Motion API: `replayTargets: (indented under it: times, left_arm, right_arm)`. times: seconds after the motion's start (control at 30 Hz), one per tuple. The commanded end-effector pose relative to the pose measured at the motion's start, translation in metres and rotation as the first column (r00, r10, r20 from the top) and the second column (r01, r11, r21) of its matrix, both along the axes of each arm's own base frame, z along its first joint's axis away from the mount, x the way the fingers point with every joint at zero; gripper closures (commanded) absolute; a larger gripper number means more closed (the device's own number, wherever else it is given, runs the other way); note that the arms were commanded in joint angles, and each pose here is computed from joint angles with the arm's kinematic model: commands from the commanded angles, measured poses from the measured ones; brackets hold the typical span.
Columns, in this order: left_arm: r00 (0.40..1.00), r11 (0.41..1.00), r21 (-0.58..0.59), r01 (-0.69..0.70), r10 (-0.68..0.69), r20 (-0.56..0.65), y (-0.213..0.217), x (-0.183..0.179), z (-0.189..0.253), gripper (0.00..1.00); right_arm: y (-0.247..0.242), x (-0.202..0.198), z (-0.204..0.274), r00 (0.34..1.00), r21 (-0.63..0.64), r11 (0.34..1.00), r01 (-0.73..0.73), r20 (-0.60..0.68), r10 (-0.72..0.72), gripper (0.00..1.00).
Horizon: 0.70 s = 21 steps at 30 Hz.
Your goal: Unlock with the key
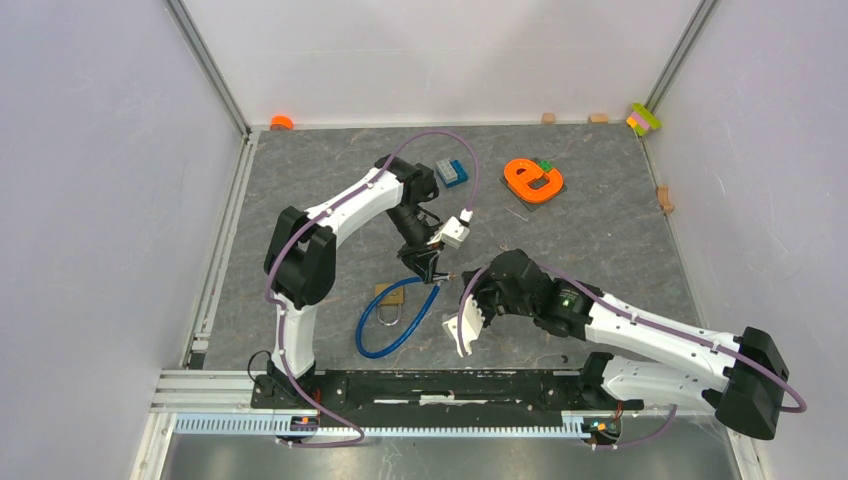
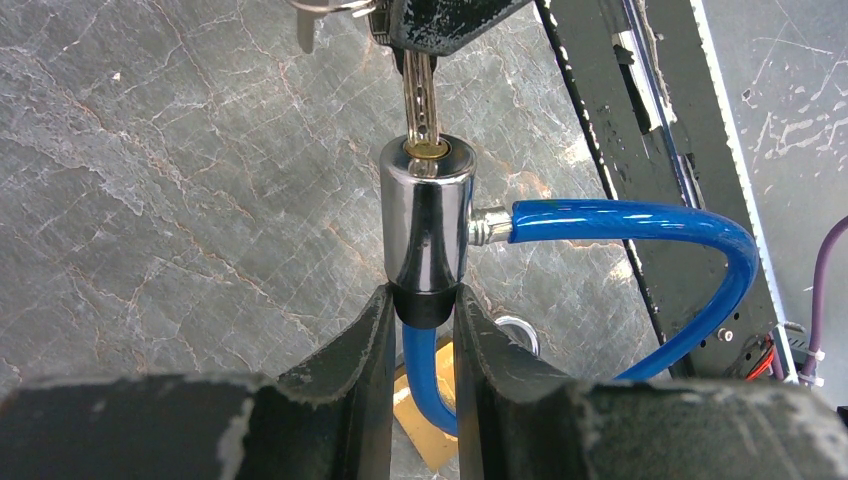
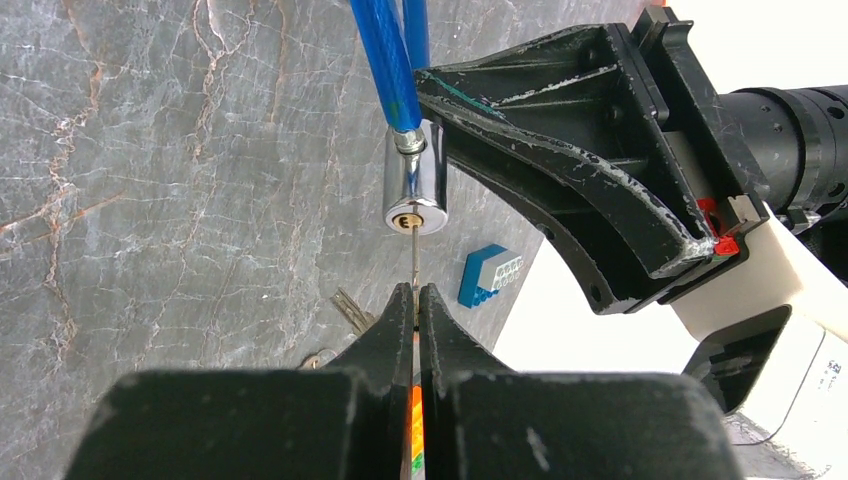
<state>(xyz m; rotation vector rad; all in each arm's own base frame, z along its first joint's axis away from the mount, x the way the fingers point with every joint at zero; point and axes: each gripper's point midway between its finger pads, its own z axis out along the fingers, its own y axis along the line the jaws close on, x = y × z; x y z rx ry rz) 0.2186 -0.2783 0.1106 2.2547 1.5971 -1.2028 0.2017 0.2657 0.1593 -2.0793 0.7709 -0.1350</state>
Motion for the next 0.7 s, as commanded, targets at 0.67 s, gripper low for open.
replayTargets:
  times: [0.67]
  left_arm:
    - [1.000, 0.999, -0.049, 0.019, -0.019, 0.003, -0.004, -0.006, 0.017, 0.98]
  right_arm:
    - [0.004, -0.004, -0.002, 0.999, -0.015, 0.999, -0.032, 0.003, 0.032, 1.00]
